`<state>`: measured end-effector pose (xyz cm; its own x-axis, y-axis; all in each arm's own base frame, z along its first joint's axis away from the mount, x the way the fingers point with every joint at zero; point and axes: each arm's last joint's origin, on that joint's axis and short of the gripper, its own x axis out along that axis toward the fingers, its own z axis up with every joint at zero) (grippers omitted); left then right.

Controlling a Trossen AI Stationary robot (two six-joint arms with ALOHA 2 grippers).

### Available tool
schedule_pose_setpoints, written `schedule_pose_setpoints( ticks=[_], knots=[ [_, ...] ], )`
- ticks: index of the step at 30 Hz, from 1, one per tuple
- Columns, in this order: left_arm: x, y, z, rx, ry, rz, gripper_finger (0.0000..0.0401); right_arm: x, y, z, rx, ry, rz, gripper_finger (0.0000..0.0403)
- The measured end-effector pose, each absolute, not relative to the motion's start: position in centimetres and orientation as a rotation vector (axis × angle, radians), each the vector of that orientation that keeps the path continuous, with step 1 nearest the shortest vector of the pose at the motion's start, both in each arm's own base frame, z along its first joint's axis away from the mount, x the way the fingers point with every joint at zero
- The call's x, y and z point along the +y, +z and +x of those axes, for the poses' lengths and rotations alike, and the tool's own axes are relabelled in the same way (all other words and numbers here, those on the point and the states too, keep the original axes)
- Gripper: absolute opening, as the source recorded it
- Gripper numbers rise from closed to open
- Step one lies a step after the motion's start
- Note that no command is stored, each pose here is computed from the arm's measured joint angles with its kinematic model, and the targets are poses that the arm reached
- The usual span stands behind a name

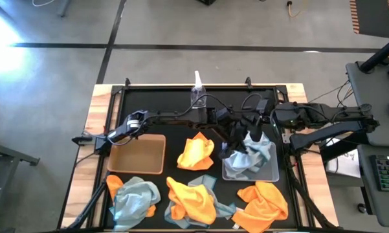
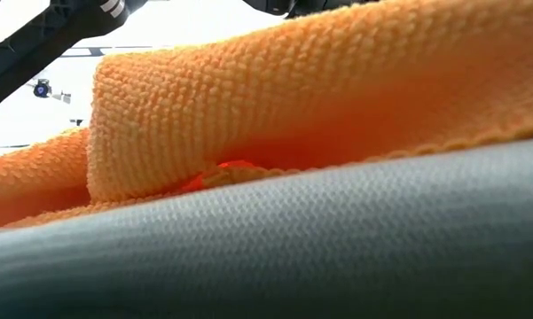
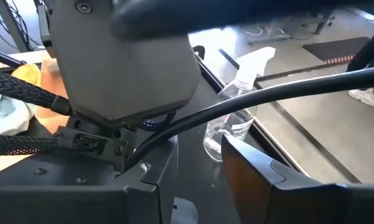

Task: Sort microfiber towel by color & place in baskets
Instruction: Put the top blue microfiber cloth into the transparent bin, then put the top orange microfiber cloth into the orange bin

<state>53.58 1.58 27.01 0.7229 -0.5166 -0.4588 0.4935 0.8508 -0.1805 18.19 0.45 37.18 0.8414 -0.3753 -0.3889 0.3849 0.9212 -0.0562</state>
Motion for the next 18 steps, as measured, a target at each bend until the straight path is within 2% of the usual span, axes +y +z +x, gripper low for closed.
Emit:
schedule_pose_setpoints(
  ticks=[7, 18],
  knots=[
    [1.6, 26.4, 53.1, 0.607, -0.550, -0.101, 0.0023, 0.5, 37.1, 18.2, 0.416, -0.402, 0.022, 0.0118],
    [2.2, 25.2, 52.0, 0.768, -0.523, -0.107, 0.0123, 0.4, 36.8, 18.0, 0.441, -0.409, 0.042, 0.0118]
  ],
)
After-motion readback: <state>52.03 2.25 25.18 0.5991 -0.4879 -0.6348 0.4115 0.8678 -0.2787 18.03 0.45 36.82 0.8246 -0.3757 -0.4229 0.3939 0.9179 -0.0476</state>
